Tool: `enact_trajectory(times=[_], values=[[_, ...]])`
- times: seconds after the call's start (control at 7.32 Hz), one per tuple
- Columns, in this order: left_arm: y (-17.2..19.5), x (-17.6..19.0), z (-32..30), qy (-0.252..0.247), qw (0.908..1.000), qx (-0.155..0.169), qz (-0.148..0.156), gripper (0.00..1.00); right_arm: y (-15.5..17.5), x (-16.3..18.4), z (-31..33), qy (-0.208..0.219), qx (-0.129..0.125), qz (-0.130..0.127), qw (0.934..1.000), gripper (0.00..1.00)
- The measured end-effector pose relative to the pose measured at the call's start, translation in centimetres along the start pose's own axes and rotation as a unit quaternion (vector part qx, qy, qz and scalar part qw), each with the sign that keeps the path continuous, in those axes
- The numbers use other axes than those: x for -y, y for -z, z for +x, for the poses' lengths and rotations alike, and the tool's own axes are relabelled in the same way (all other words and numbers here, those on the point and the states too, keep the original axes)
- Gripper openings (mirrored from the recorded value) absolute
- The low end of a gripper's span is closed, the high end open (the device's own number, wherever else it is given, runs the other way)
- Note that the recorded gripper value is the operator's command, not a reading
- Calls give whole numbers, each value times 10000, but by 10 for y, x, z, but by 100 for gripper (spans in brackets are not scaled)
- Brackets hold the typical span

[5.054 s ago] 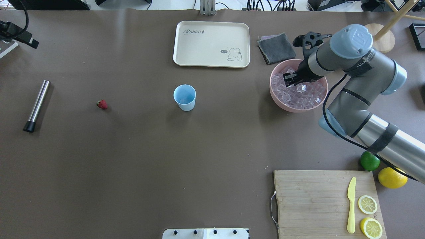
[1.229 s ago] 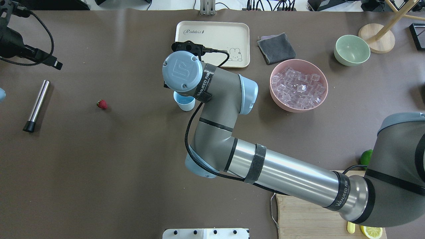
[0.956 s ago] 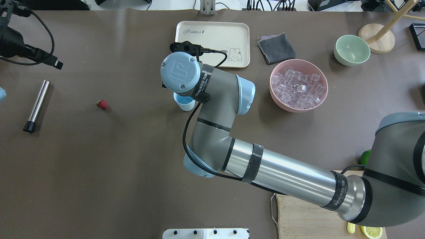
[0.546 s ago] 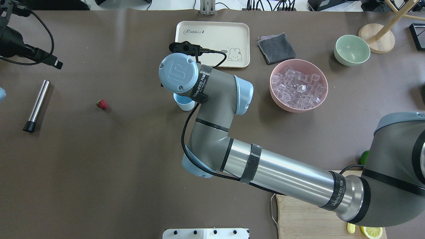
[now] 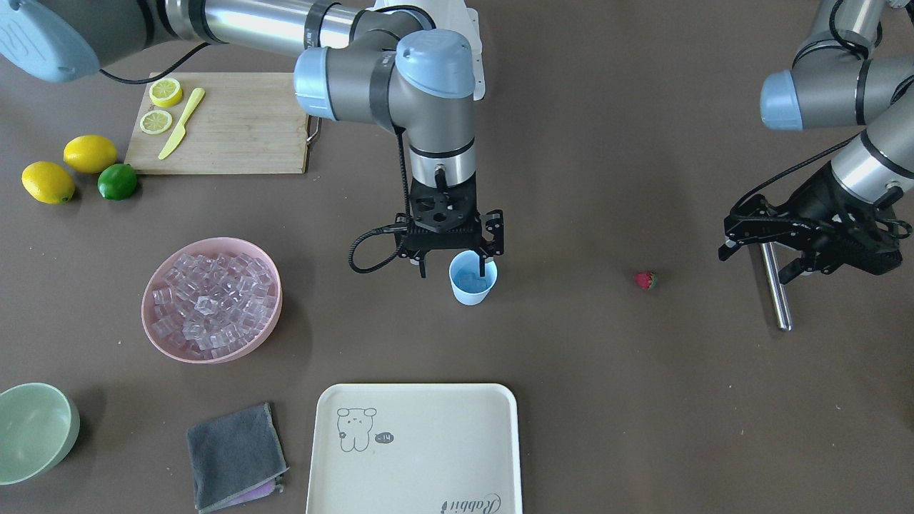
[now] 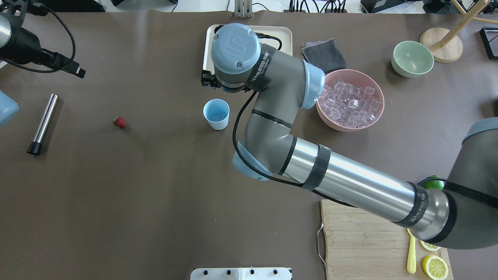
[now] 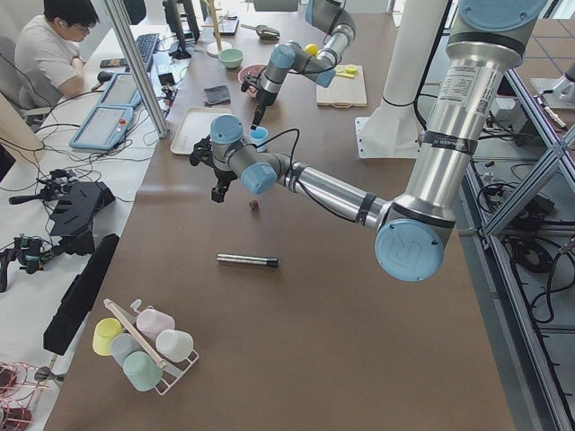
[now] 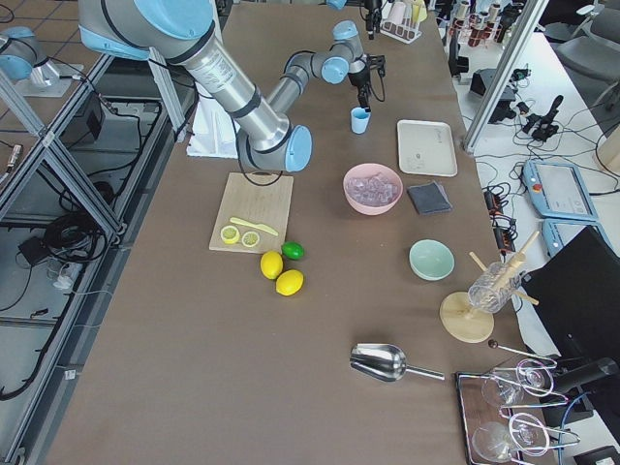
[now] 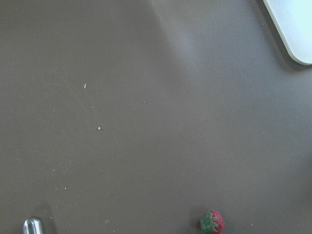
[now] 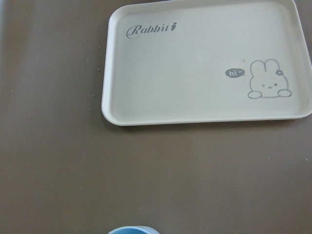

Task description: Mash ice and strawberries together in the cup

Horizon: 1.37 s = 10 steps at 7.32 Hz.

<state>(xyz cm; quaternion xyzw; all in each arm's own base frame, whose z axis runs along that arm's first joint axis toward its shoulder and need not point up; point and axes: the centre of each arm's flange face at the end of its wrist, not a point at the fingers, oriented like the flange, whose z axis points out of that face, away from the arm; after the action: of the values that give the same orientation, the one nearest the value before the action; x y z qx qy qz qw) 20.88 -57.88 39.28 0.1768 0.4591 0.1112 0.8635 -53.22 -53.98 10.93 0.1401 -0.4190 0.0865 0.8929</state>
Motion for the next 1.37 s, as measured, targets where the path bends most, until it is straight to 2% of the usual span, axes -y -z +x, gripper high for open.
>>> enact_trajectory(times=[0.41,0.55,0.82,0.96,1.09,1.37], values=[[-51,-14,54,-74,9997,214,-58,98,64,70,191,641,1,-494,9967,88],[-68,-28,58,-70,9994,321,-125,98,88,74,266,827,23,-555,9950,88],[-100,-50,54,-17,9984,470,-302,98,142,70,423,1193,84,-667,9906,89],[-113,-56,54,-10,9980,532,-340,98,162,62,500,1367,80,-736,9878,92],[-123,-60,51,12,9976,582,-383,98,172,48,566,1573,5,-807,9842,92],[-141,-57,46,73,9966,660,-481,98,175,26,647,1697,-139,-965,9807,91]])
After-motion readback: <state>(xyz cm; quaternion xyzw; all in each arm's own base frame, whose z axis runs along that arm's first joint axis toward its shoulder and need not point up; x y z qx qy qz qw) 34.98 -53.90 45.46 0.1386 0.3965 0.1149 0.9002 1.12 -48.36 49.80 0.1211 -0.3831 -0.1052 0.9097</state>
